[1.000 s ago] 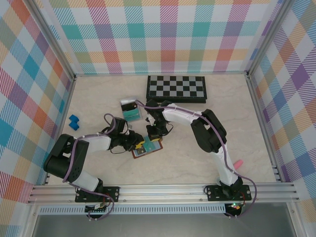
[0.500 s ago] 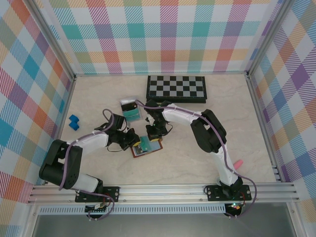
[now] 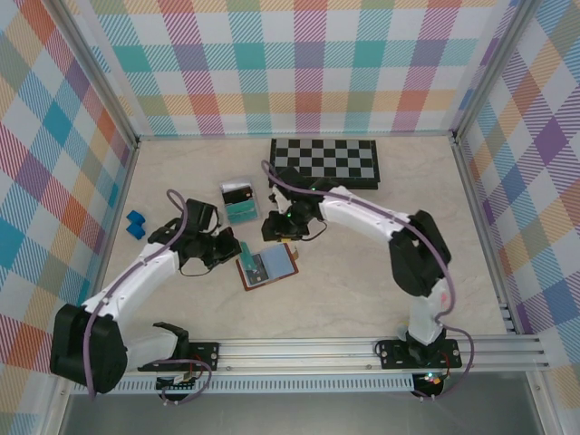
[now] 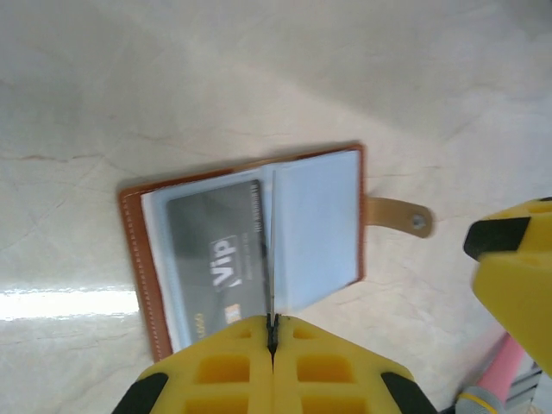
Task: Take the credit cards out of the card holder
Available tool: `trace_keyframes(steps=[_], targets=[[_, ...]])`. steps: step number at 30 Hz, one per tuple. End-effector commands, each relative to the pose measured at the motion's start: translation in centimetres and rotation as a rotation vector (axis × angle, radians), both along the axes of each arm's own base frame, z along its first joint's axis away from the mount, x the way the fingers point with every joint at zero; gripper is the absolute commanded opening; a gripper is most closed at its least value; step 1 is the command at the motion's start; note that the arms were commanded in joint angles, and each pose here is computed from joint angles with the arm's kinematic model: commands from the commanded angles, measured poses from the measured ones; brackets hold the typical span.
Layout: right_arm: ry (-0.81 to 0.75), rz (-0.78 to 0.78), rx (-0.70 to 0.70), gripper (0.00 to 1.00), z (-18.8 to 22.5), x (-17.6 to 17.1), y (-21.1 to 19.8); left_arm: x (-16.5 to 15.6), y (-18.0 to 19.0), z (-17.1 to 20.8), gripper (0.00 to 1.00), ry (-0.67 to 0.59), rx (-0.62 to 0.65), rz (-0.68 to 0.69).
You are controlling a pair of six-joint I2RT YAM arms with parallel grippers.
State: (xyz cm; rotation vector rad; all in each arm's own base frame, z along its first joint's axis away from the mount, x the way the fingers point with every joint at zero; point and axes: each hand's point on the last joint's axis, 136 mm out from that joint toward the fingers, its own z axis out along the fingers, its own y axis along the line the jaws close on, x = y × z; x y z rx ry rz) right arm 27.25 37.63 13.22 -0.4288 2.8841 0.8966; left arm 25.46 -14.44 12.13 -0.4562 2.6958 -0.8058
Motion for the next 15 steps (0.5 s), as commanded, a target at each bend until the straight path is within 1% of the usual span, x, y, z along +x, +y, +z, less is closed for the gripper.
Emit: trace_keyframes(steps=[1,4,5,10,12,14,15], targets=[[-0.019,-0.054,0.109,0.53,2.5,0.1,-0.3,0.2,-0.8,2.9,0.00,-0.067,-0.068,-0.036],[-0.040,-0.081,0.161,0.69,3.6,0.3,-1.5,0.7,-2.2,5.1,0.00,-0.117,-0.153,-0.077],[-0.035,-0.081,0.167,0.72,3.7,0.2,-1.8,0.8,-2.4,5.5,0.00,-0.128,-0.168,-0.082],[0.024,-0.053,0.306,0.77,5.1,-0.3,-1.6,2.0,-4.1,8.0,0.00,-0.192,-0.286,-0.102],[0.044,-0.039,0.375,0.77,5.9,-0.4,-1.4,2.5,-4.8,9.0,0.00,-0.217,-0.346,-0.108],[0.056,-0.030,0.436,0.76,6.7,-0.4,-1.2,2.4,-5.1,9.5,0.00,-0.220,-0.375,-0.118],[0.059,-0.026,0.466,0.75,7.2,-0.3,-1.2,2.7,-5.3,10.3,0.00,-0.250,-0.386,-0.127]])
